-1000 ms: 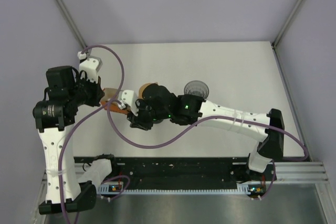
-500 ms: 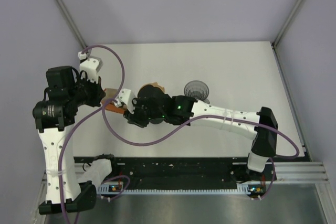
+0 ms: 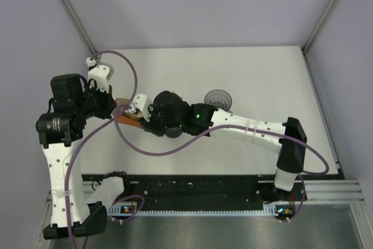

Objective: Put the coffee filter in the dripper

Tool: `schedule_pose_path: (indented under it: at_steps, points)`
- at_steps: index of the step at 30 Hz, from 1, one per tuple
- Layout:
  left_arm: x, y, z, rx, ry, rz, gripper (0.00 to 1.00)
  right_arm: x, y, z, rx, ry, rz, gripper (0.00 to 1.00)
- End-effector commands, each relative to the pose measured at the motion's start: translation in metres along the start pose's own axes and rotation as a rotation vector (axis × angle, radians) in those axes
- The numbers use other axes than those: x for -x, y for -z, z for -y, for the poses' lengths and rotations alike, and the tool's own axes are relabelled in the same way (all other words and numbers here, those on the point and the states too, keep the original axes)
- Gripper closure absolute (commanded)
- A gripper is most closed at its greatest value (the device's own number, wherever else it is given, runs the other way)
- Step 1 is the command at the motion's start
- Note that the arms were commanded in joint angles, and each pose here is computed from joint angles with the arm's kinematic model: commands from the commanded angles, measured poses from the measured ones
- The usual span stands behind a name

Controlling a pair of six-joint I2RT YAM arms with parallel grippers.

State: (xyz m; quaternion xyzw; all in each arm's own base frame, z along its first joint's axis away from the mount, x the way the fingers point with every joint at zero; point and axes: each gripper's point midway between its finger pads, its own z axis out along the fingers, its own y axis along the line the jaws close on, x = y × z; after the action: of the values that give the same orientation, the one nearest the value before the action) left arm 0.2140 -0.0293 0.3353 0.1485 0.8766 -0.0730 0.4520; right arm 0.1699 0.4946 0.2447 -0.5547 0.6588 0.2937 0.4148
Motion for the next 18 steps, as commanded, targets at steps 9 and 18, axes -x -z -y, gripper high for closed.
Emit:
schedule_pose_path:
  at_steps: [9, 18]
  points:
    - [0.008, 0.006, 0.002, 0.002, -0.009, 0.047, 1.00, 0.035, 0.006, 0.026, -0.064, -0.041, 0.100, 0.76]
    - [0.006, 0.002, 0.009, -0.041, 0.011, 0.038, 1.00, 0.042, -0.007, 0.041, -0.067, -0.077, 0.119, 0.73]
